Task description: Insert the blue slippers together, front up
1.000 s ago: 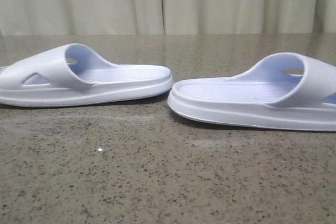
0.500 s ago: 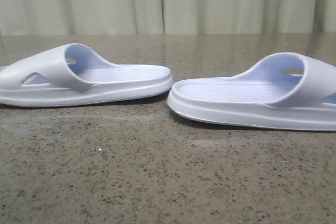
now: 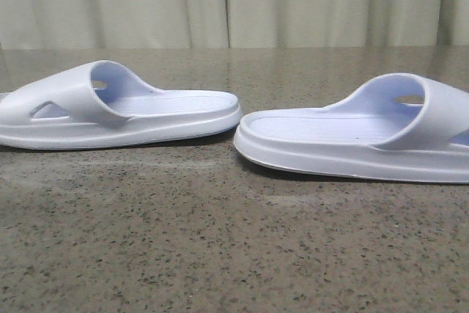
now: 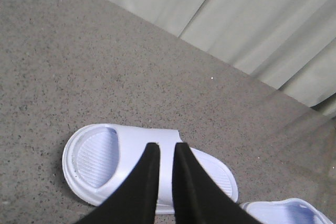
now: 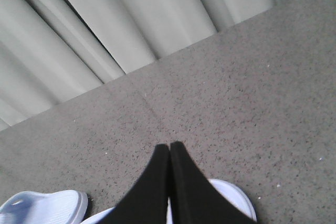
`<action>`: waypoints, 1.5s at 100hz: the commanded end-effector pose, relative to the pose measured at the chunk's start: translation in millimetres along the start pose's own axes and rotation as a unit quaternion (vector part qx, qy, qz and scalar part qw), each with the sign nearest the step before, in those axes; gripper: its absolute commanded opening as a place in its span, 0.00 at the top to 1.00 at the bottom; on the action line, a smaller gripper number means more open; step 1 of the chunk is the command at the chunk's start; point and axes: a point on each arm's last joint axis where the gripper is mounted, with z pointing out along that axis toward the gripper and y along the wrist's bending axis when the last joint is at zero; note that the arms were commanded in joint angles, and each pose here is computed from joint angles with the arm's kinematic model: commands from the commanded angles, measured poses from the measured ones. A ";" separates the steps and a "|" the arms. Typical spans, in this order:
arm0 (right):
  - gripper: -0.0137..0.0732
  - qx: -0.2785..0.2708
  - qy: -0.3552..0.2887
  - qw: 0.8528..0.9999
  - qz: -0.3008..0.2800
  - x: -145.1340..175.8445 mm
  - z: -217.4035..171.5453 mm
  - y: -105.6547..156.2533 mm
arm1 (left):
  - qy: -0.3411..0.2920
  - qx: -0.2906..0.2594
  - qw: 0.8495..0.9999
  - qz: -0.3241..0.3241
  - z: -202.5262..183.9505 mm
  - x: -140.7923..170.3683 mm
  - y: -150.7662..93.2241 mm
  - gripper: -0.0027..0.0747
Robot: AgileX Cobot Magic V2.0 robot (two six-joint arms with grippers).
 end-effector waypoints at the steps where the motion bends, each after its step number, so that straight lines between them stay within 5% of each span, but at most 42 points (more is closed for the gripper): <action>1: 0.94 -0.015 -0.036 0.999 0.013 -15.1 0.7 6.6 | -0.027 0.013 0.999 -0.023 4.6 -13.4 -6.9 0.94; 23: 0.64 -0.028 -0.043 0.998 0.039 -16.5 0.5 8.6 | -0.037 0.007 0.999 -0.024 10.1 -16.3 -5.1 0.88; 35: 0.37 -0.032 -0.050 0.997 0.048 -17.9 0.4 9.2 | -0.051 0.008 0.998 -0.025 9.9 -18.9 -5.2 0.69; 44: 0.26 -0.032 -0.050 0.997 0.049 -17.9 0.4 9.3 | -0.047 0.008 0.999 -0.025 9.9 -18.2 -5.2 0.55; 59: 0.26 -0.037 -0.051 0.996 0.060 -18.1 0.3 10.1 | -0.043 0.007 0.999 -0.025 10.5 -17.5 -5.0 0.40; 87: 0.26 -0.033 -0.036 0.996 0.073 -17.3 8.6 9.0 | -0.018 -0.004 0.999 -0.038 15.5 -4.2 3.8 0.45; 110: 0.26 -0.028 -0.026 0.997 0.074 -14.8 12.6 7.3 | -0.001 -0.016 0.981 -0.191 31.7 14.7 19.8 0.50; 150: 0.27 -0.018 -0.002 0.994 0.111 1.5 19.3 -1.0 | 0.043 -0.069 0.949 -0.306 71.8 25.3 36.6 0.51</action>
